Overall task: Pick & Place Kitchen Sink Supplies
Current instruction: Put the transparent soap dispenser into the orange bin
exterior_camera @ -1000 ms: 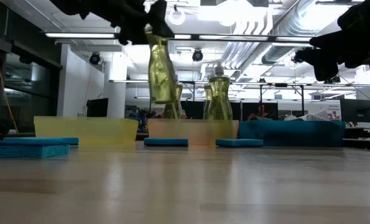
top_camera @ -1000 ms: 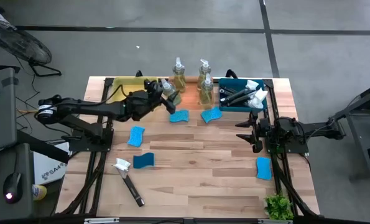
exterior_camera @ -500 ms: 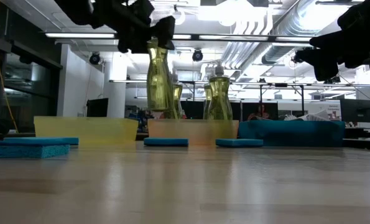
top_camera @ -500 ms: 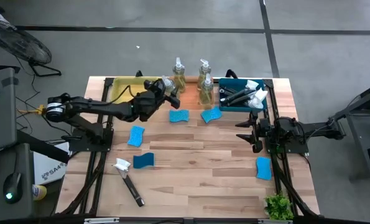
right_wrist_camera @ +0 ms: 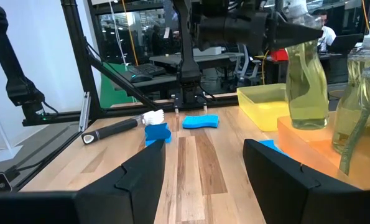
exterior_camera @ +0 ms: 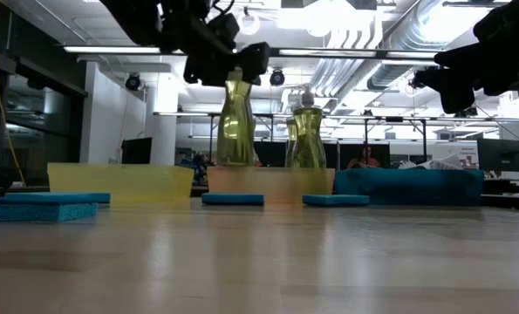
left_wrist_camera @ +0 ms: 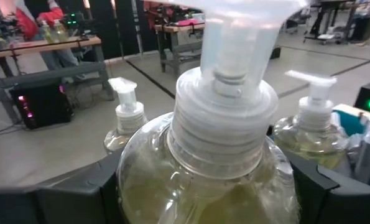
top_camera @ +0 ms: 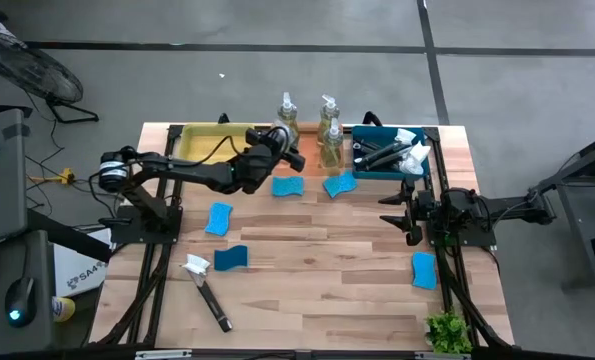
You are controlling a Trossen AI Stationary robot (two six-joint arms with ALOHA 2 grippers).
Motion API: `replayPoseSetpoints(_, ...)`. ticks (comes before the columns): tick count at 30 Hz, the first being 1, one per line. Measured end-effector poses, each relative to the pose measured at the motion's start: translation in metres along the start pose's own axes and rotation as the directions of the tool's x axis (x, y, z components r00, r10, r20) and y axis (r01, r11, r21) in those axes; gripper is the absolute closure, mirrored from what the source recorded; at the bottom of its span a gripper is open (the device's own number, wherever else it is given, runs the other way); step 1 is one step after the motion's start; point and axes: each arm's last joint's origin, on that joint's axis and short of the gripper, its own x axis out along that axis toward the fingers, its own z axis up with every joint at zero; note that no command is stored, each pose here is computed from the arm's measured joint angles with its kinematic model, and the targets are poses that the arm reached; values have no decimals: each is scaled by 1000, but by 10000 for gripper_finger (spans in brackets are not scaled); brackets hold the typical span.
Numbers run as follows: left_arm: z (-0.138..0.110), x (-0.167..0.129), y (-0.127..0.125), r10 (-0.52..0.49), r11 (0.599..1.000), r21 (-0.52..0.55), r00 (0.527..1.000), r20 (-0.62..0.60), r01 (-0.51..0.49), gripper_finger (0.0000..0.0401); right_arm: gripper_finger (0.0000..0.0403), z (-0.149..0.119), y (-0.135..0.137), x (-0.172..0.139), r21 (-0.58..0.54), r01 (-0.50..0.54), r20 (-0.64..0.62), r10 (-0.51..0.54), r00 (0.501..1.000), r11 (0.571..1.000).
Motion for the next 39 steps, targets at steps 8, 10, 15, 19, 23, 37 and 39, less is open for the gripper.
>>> replayPoseSetpoints(8,-17,15,3,77,996,-34,997,-31,-78,126,192,0,0,0,0,0,0,0,1000,1000)
replayPoseSetpoints(10,-19,18,4,89,994,-54,995,-33,-91,126,192,0,0,0,0,0,0,0,1000,1000)
replayPoseSetpoints(15,-19,18,5,93,990,-108,995,-39,-96,126,192,0,0,0,0,0,0,0,1000,1000)
replayPoseSetpoints(19,-20,18,5,92,987,-125,995,-44,-96,126,192,0,0,0,0,0,0,0,1000,1000)
replayPoseSetpoints(23,-27,20,3,88,990,-107,994,-62,-94,126,192,0,0,0,0,0,0,0,1000,1000)
replayPoseSetpoints(37,-33,20,4,75,987,-131,991,-109,-90,126,192,0,0,0,0,0,0,0,1000,1000)
replayPoseSetpoints(39,-33,20,4,75,987,-135,991,-107,-89,126,192,0,0,0,0,0,0,0,1000,1000)
